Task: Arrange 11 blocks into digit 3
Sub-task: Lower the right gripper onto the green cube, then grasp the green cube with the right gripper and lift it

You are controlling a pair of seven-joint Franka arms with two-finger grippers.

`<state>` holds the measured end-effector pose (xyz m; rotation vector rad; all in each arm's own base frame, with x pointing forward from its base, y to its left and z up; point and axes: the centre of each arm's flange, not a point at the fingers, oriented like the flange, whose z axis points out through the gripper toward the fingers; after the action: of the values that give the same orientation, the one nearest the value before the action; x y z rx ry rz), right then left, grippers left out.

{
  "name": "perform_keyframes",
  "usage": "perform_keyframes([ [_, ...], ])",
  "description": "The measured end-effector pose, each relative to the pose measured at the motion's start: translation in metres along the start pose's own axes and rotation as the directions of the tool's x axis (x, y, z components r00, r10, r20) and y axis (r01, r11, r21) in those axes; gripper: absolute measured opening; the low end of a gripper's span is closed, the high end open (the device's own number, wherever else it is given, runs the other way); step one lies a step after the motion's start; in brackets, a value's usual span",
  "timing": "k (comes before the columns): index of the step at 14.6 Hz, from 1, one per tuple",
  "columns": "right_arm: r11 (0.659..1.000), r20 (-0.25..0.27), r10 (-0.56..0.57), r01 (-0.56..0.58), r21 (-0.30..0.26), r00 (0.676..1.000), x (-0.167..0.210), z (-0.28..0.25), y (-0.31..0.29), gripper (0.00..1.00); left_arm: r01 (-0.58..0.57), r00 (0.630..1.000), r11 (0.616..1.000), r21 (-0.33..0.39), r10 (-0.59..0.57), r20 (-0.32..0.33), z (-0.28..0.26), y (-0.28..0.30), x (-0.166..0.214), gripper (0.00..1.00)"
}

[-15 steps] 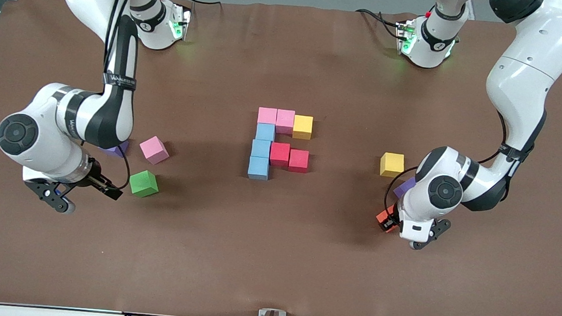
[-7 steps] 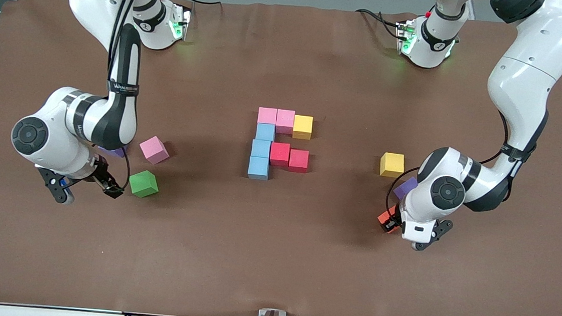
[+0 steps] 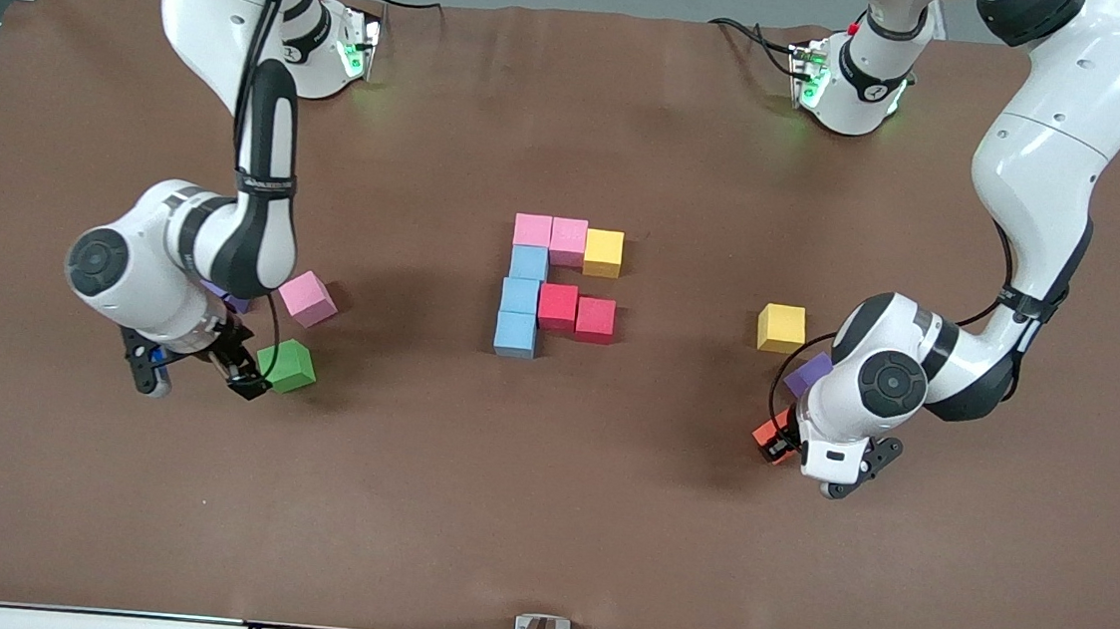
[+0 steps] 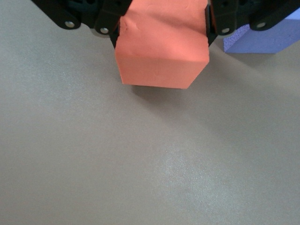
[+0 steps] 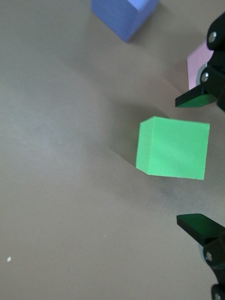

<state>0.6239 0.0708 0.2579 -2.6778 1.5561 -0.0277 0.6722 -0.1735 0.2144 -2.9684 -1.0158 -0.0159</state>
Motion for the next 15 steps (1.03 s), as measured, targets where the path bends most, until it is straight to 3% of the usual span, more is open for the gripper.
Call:
perform_keyframes([
  [3, 1.0, -0.014, 0.023, -0.023, -0.012, 1.0, -0.015, 0.019, -0.003, 1.0, 0.001, 1.0, 1.0, 0.0, -0.001, 0.0, 0.0, 0.0, 0.0, 0.63],
  [11, 0.998, -0.008, 0.039, -0.04, -0.044, 0.999, -0.009, 0.04, 0.004, 1.0, 0.001, 1.0, 1.0, 0.002, -0.001, 0.0, 0.0, -0.001, 0.001, 0.63],
  [15, 0.997, 0.013, 0.048, -0.047, -0.054, 0.999, -0.004, 0.051, 0.009, 0.93, 0.001, 1.0, 1.0, 0.002, -0.001, 0.0, 0.0, -0.001, 0.001, 0.63],
])
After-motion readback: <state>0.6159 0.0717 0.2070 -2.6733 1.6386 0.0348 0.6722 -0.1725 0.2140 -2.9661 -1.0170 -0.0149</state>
